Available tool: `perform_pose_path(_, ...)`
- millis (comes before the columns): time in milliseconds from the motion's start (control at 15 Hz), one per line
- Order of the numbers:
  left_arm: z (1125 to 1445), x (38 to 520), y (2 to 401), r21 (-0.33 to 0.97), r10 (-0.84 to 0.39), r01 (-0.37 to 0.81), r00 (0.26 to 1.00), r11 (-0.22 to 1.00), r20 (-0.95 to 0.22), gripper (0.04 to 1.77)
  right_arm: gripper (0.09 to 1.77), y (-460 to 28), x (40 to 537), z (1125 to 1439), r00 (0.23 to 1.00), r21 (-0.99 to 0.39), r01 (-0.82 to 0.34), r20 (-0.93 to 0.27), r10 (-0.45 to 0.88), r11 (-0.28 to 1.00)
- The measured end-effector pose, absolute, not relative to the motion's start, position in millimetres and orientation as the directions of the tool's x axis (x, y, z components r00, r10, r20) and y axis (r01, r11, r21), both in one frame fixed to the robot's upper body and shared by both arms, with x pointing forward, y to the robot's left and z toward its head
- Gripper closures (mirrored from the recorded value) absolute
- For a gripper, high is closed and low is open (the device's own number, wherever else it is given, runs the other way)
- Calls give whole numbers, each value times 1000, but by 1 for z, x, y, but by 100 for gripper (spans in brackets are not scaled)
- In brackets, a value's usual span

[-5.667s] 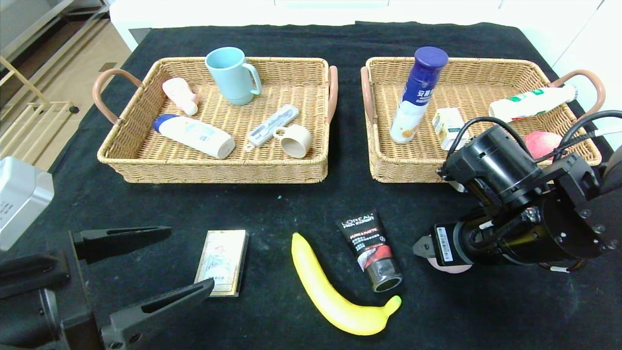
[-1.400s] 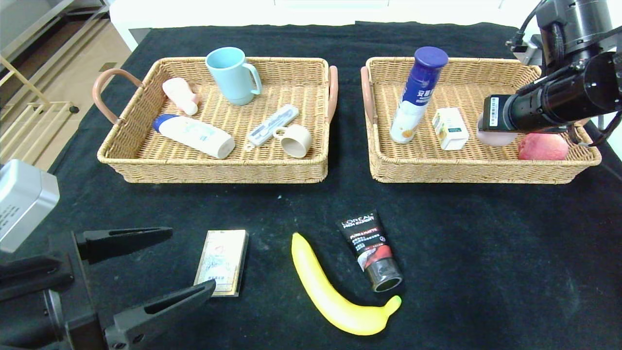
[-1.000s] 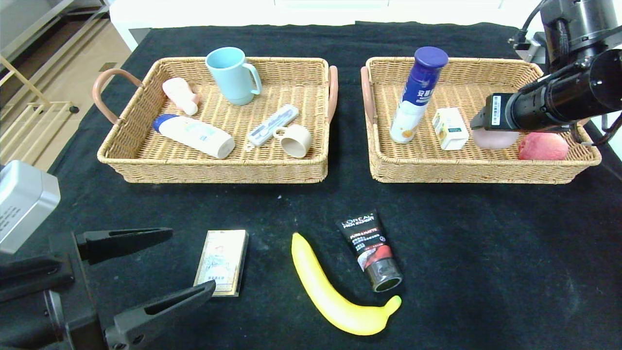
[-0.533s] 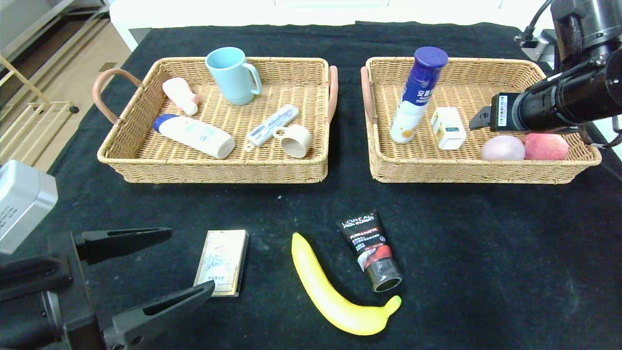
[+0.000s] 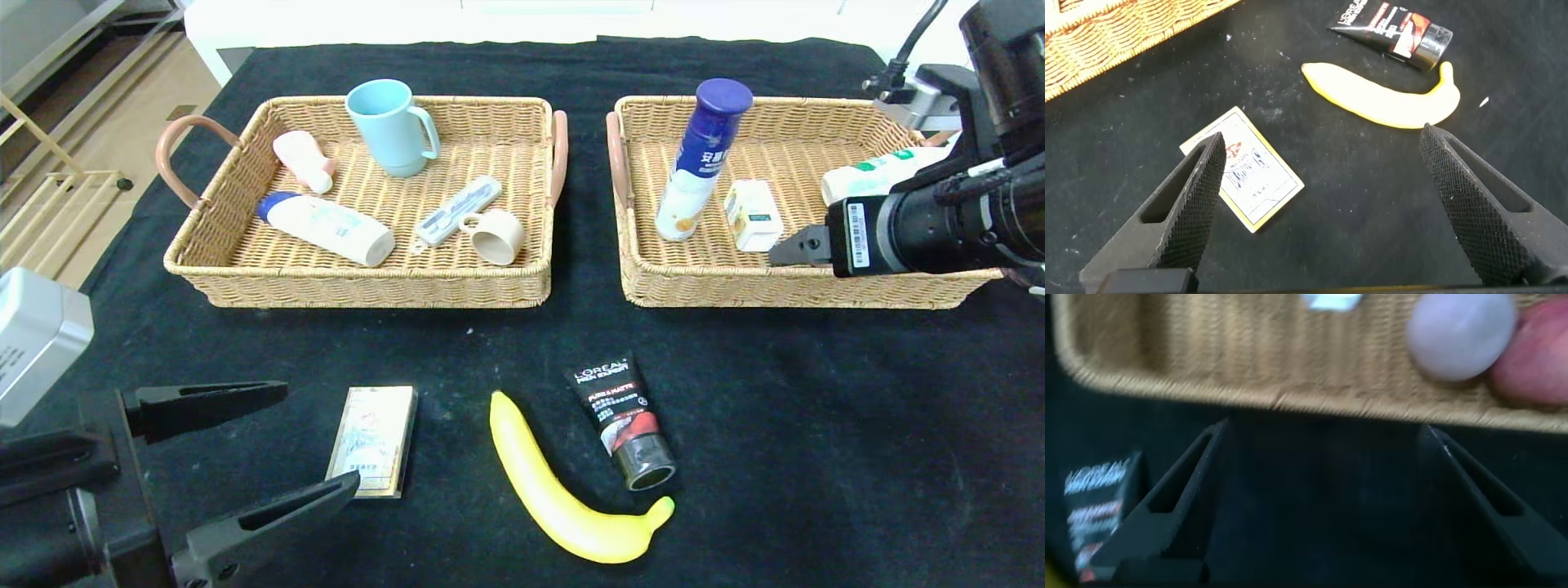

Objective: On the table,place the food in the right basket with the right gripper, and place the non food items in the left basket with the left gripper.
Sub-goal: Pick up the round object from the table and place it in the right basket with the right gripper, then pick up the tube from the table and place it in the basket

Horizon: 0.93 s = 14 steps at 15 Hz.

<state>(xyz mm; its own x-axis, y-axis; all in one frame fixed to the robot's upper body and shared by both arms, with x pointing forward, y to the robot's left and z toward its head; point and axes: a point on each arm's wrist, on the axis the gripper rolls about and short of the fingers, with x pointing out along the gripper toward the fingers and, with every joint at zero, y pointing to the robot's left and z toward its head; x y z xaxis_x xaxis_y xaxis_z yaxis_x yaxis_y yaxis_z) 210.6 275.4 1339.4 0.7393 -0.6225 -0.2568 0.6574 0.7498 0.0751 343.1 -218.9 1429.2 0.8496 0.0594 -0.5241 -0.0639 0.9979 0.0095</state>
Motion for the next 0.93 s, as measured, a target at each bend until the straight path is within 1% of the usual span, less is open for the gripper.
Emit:
perform_pose_path(267,1339,211,275,76,-623,658,739,749,-256,9,19,-204,306,1419,820,-10,-178,-554,143,984)
perform_pose_path(400,1339,211,275,76,-622,657,740,750,-256,9,18,-196,291,1415,817,-39,-207,-556,151,977)
perform_pose_path(600,1340,211,275,78,-621,656,741,751,-256,9,17,-181,276,1410,798,-42,-275,-567,204,961)
perform_pose_path(933,1342,208,277,88,-621,655,745,751,-244,9,16,-147,264,1390,735,-37,-375,-621,273,926)
